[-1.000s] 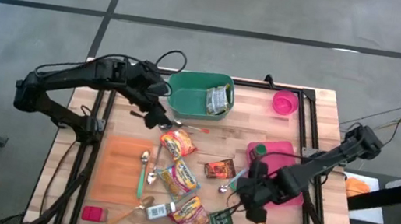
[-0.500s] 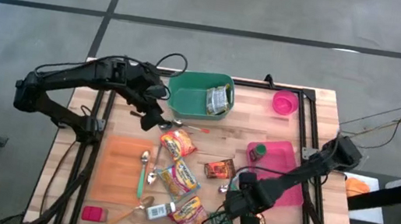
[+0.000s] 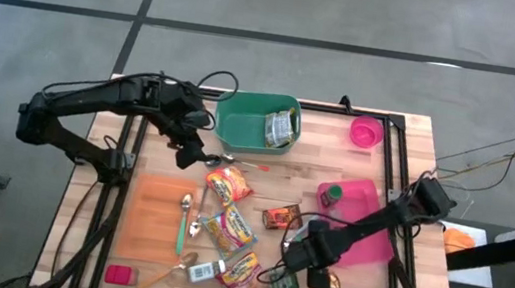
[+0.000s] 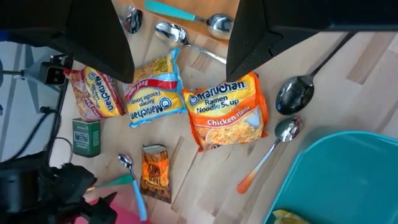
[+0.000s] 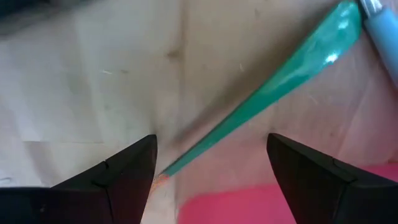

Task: Pick & Place Food Item
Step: Put the green spoon into the orange bin

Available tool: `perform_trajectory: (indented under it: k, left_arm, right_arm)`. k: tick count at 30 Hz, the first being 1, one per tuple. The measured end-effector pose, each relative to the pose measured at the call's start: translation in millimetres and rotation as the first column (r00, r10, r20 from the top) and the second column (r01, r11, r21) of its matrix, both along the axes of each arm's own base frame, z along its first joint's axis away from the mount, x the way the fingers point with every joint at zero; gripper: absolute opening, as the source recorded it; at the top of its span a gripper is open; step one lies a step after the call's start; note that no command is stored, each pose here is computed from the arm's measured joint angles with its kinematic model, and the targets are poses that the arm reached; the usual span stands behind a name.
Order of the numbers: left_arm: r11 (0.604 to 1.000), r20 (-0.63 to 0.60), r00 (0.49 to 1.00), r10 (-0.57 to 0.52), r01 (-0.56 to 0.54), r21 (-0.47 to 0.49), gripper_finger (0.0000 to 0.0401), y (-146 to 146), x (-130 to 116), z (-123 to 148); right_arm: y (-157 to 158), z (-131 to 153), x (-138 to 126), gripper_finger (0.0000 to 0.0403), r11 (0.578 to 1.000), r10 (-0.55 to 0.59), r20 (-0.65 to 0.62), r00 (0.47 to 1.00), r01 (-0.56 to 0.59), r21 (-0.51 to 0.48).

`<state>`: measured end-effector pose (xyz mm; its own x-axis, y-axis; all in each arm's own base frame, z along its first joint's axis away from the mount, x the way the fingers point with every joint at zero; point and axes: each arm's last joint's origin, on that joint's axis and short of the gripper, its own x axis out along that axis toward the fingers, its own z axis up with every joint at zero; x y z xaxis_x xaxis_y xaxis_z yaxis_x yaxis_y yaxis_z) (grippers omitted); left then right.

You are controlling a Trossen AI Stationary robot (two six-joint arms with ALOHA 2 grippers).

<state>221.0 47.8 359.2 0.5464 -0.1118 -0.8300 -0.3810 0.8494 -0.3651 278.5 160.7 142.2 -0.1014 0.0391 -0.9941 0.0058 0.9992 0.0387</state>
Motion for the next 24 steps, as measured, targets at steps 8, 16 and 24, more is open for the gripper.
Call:
perform_trajectory:
  k: [8,16,24]
  left_arm:
    - [1.000,0.008,1.000,0.003,-0.003,0.000,0.0257,-1,-2,2]
    - [1.000,0.008,1.000,0.002,-0.002,0.001,0.0257,-1,-2,2]
    - [1.000,-0.004,1.000,0.000,0.000,-0.001,0.0257,-1,-3,1]
  right_arm:
    - [-4,-4,-1,0.0250,0.999,-0.040,-0.001,0.999,0.040,0.012]
    - [-3,-3,1,0.0101,0.997,-0.074,0.016,0.997,0.074,0.009]
    - [5,10,13,0.0016,0.997,-0.068,0.069,0.995,0.065,0.053]
